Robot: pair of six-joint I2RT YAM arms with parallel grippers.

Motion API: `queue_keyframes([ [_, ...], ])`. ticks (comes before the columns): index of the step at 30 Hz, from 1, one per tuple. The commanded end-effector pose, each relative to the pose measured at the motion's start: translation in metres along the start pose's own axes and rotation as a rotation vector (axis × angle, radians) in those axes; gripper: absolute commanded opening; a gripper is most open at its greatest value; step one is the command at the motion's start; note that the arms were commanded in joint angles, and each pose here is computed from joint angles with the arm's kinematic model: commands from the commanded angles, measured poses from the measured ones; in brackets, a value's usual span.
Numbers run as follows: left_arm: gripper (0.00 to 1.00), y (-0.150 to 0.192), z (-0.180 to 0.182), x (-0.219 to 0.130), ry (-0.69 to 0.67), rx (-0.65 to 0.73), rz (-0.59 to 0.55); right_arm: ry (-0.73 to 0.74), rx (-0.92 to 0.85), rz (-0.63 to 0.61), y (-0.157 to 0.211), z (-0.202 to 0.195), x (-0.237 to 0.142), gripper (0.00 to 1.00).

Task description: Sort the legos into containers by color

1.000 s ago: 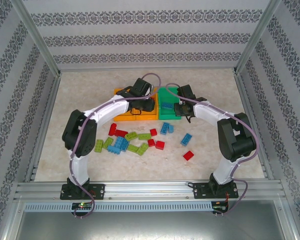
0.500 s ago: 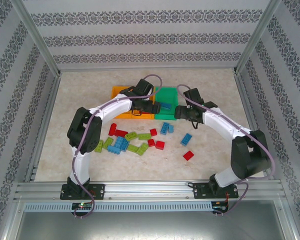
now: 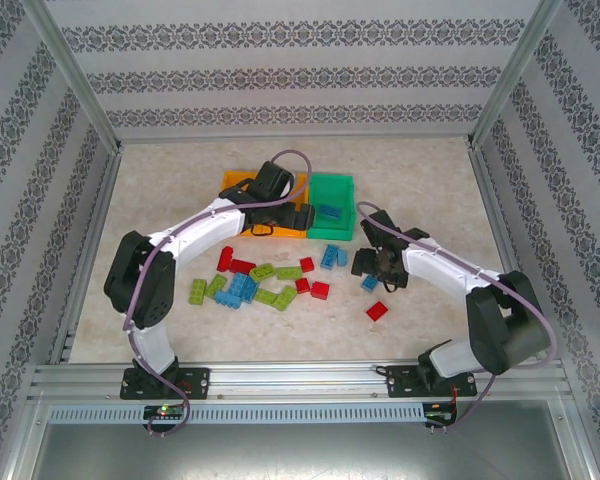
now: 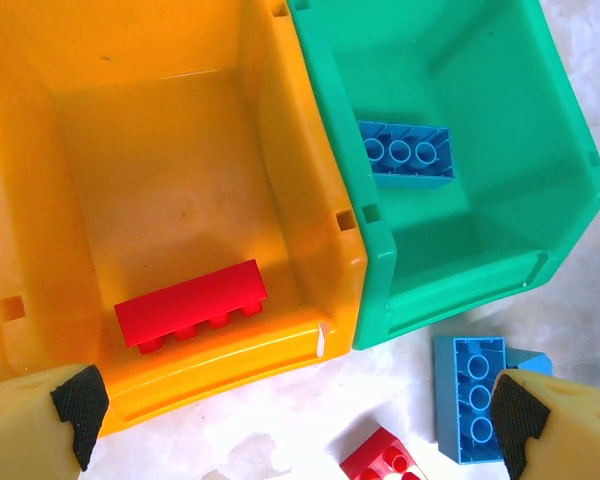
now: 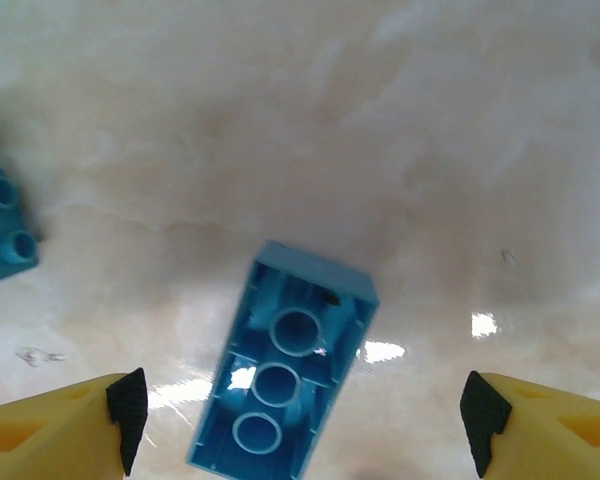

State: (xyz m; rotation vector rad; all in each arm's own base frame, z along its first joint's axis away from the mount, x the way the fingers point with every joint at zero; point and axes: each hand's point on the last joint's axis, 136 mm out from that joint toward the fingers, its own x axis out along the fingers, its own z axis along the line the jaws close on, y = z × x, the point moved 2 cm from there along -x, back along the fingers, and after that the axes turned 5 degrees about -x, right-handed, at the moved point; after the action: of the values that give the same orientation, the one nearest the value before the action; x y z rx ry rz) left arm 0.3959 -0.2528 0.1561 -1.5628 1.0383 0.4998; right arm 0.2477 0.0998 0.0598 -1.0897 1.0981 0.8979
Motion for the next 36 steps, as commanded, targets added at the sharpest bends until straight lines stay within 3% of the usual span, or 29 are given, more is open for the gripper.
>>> queue_keyframes([
  [1,1.00,-0.005,0.003,-0.009,-0.037,0.033,-0.054,-0.010,0.055,0.012,0.005,0.001,0.000,0.83],
  [7,1.00,0.002,0.014,-0.010,-0.086,0.037,-0.057,0.025,0.031,0.045,0.004,0.003,0.012,0.76],
  [13,0.99,0.006,0.028,-0.016,-0.150,0.045,-0.090,0.033,0.015,0.051,0.003,0.004,0.021,0.54],
  [18,0.99,0.009,0.038,-0.020,-0.199,0.052,-0.108,0.025,-0.019,-0.036,-0.012,0.009,0.005,0.28],
  [27,0.99,0.012,0.054,-0.020,-0.272,0.000,-0.109,-0.170,-0.181,-0.327,-0.086,0.074,-0.070,0.25],
  [31,0.99,0.015,0.056,-0.018,-0.274,-0.012,-0.098,-0.169,-0.246,-0.358,-0.117,0.103,-0.073,0.25],
  [36,0.99,0.026,0.057,-0.016,-0.263,-0.028,-0.067,-0.136,-0.302,-0.344,-0.150,0.131,-0.050,0.26],
])
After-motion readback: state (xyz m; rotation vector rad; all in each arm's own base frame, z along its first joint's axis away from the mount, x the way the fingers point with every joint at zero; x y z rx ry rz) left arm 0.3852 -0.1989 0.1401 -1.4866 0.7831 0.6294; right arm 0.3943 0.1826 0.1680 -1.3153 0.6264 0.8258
